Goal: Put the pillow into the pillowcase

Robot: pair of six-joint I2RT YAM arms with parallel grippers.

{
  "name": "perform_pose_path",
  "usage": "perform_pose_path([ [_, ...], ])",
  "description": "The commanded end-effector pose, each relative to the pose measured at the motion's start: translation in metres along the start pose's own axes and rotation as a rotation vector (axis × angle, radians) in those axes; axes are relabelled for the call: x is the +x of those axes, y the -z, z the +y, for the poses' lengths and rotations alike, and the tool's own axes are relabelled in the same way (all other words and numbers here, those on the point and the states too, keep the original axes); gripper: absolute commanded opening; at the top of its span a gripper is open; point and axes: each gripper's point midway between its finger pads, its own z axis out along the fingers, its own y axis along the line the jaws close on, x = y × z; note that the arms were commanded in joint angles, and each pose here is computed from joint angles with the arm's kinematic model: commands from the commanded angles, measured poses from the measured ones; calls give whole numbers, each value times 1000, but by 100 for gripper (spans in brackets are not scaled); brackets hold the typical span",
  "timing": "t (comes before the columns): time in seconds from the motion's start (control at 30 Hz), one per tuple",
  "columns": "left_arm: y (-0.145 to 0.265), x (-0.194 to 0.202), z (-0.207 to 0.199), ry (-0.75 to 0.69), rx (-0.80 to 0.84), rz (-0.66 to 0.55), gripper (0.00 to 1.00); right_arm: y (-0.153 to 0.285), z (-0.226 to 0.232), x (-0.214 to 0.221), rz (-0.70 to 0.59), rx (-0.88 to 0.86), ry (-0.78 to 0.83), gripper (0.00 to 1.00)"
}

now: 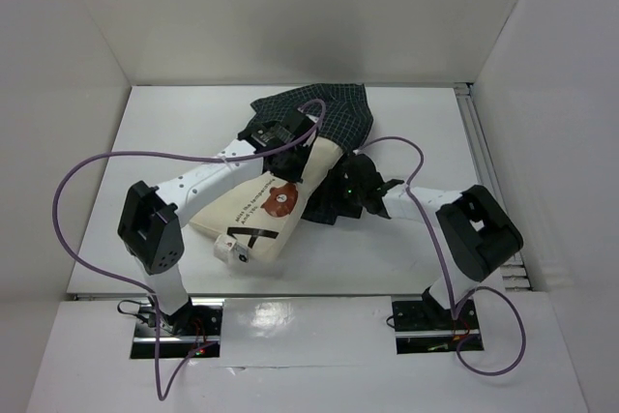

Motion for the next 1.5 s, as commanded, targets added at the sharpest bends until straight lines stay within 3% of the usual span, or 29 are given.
perform_pose_path([
  [0.0, 27, -29, -10, 15, 62, -108, 0, -11, 4, -36, -118, 31, 53, 75],
  [0.07, 27, -29, -11, 15, 71, -105, 0, -10, 2, -45, -139, 38, 58, 59],
  [0.1, 27, -29, -12, 28, 71, -105, 0, -9, 4, -52, -162, 44, 72, 25],
  [0.13, 29, -32, -13, 39, 75, -113, 0, -4, 13, -60, -184, 24, 90, 8],
  [0.17, 29, -33, -12, 50, 65, -116, 0, -1, 14, -64, -196, 31, 90, 0],
  [0.3, 21, -53, -1, 215, 53, -127, 0, 40, 52, -92, -272, -45, 170, 0],
  [0.4, 17, -75, -8, 343, 77, -149, 0, 95, 107, -73, -262, -191, 250, 0],
  [0.5, 14, -93, -1, 470, 16, -156, 0, 122, 144, 4, -130, -309, 316, 0],
  [0.57, 4, -93, -1, 554, -12, -137, 0, 122, 137, 67, 9, -338, 317, 0],
  [0.67, 2, -98, -1, 639, -27, -151, 0, 99, 86, 102, 100, -221, 301, 0],
  [0.93, 26, -111, 3, 693, -44, -249, 0, 88, 48, 30, -31, -95, 332, 0],
  [1.03, 40, -120, 21, 725, -82, -284, 0, 91, 64, -13, -92, -121, 372, 0],
  [1.2, 80, -119, 48, 761, -166, -345, 0, 94, 143, -75, -148, -290, 463, 0],
  [1.33, 101, -119, 39, 803, -147, -393, 0, 131, 190, -69, -176, -465, 514, 0],
  [1.47, 43, -105, 19, 810, -184, -298, 0, 131, 147, -26, -97, -453, 498, 0],
])
